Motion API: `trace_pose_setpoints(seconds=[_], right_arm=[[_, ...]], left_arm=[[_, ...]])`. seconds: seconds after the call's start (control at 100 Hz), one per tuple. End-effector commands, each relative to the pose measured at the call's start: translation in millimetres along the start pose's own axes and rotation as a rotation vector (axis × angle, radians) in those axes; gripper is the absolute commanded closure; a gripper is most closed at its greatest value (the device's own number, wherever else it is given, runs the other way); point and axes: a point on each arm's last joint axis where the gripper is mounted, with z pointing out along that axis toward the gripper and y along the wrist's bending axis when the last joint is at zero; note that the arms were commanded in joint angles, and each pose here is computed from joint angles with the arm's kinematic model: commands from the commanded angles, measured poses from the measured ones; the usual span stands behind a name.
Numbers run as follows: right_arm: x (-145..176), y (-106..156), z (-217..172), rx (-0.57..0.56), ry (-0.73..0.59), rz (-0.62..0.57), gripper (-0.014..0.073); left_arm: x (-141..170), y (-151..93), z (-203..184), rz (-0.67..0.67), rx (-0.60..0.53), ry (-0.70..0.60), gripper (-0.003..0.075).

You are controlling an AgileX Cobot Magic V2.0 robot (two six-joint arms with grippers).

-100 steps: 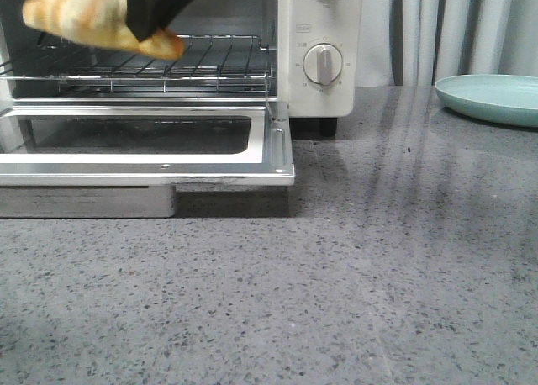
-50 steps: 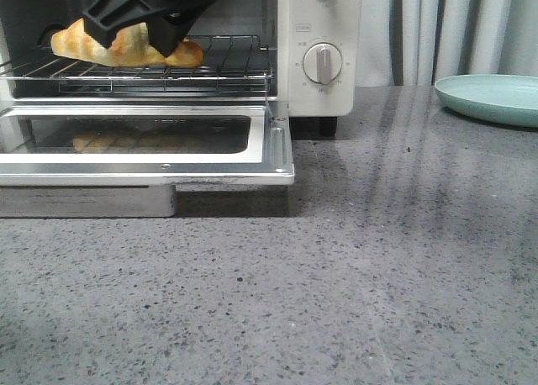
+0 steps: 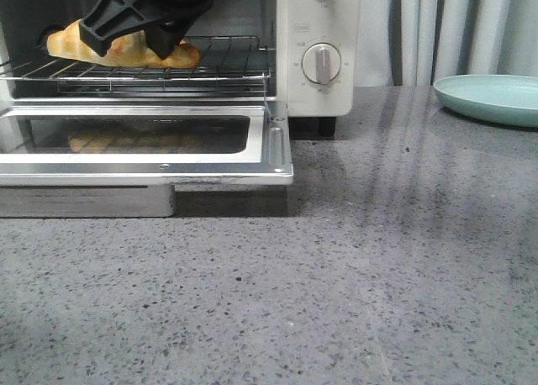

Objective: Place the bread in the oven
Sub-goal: 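Carry the croissant into the oven and lower it onto the rack, then open the right gripper and withdraw it from the oven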

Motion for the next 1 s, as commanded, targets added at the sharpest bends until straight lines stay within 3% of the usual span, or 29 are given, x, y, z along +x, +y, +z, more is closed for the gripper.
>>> trace_pose_setpoints(seconds=[0.0, 0.08, 0.24, 0.33, 0.61, 0.99], right_arm=[[-24, -24, -25, 0.072, -0.176, -0.028, 0.0624], [-23, -24, -25, 0.072, -0.168, -0.026, 0.0522], [-22, -24, -24, 0.068, -0.154, 0.013, 0.0125], [-21, -24, -24, 0.071, -0.139, 0.012, 0.0018], [-26, -19, -41, 0.066, -0.136, 0.007, 0.0015], [-42, 11, -75, 0.016, -0.157, -0.028, 0.0016]], left_arm=[[-12, 3, -2, -0.025, -0.025, -0.068, 0.0742], [-12, 3, -2, -0.025, -0.025, -0.068, 0.0742], [-12, 3, -2, -0.025, -0.020, -0.066, 0.0742], [-12, 3, -2, -0.025, -0.020, -0.066, 0.0742], [-12, 3, -2, -0.025, -0.020, -0.066, 0.0742], [-12, 3, -2, -0.025, -0.020, -0.066, 0.0742]])
